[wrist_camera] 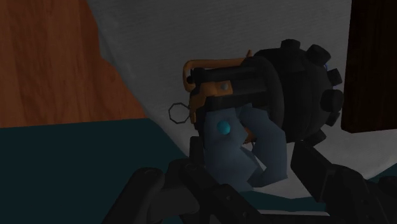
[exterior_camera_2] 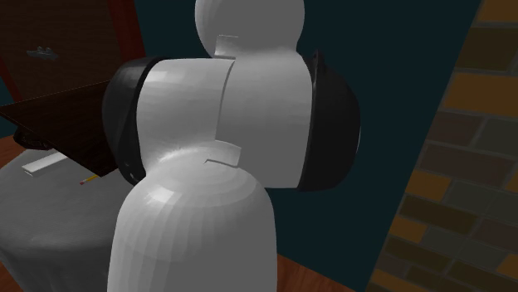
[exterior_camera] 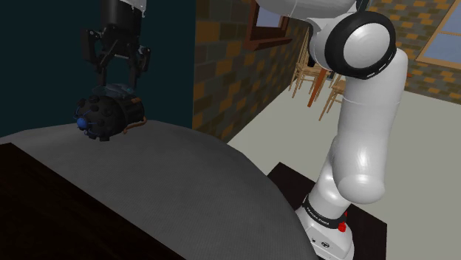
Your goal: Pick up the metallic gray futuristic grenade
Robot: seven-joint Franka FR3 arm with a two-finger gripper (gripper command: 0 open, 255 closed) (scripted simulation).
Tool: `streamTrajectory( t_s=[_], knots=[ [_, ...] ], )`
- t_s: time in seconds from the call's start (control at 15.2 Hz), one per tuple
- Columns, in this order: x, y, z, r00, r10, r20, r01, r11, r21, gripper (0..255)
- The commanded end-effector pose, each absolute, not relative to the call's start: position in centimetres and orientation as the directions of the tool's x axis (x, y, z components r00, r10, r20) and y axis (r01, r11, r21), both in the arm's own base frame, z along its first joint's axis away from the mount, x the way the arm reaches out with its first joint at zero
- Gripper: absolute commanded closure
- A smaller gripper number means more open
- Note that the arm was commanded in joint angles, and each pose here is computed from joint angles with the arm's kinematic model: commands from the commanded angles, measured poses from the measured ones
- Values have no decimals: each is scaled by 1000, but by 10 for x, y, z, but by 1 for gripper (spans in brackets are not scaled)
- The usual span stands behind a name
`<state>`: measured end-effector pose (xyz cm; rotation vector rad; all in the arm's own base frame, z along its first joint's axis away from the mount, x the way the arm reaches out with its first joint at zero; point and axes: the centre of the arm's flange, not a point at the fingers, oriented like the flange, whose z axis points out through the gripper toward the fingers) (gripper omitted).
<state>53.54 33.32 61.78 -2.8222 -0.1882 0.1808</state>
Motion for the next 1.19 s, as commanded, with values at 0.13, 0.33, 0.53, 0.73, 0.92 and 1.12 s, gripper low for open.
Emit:
streamTrajectory(
  t_s=[0.13,0.33,0.53,0.73,0.92,1.12],
  knots=[
    [536,333,622,983,149,-106,110,-945,-309,255],
    [536,333,638,983,149,-106,110,-945,-309,255],
    [536,333,654,983,149,-106,110,-945,-309,255],
    [536,333,670,983,149,-106,110,-945,-309,255],
    [536,333,686,983,149,-106,110,-945,-309,255],
    [536,333,697,983,149,-106,110,-945,-309,255]
  ],
)
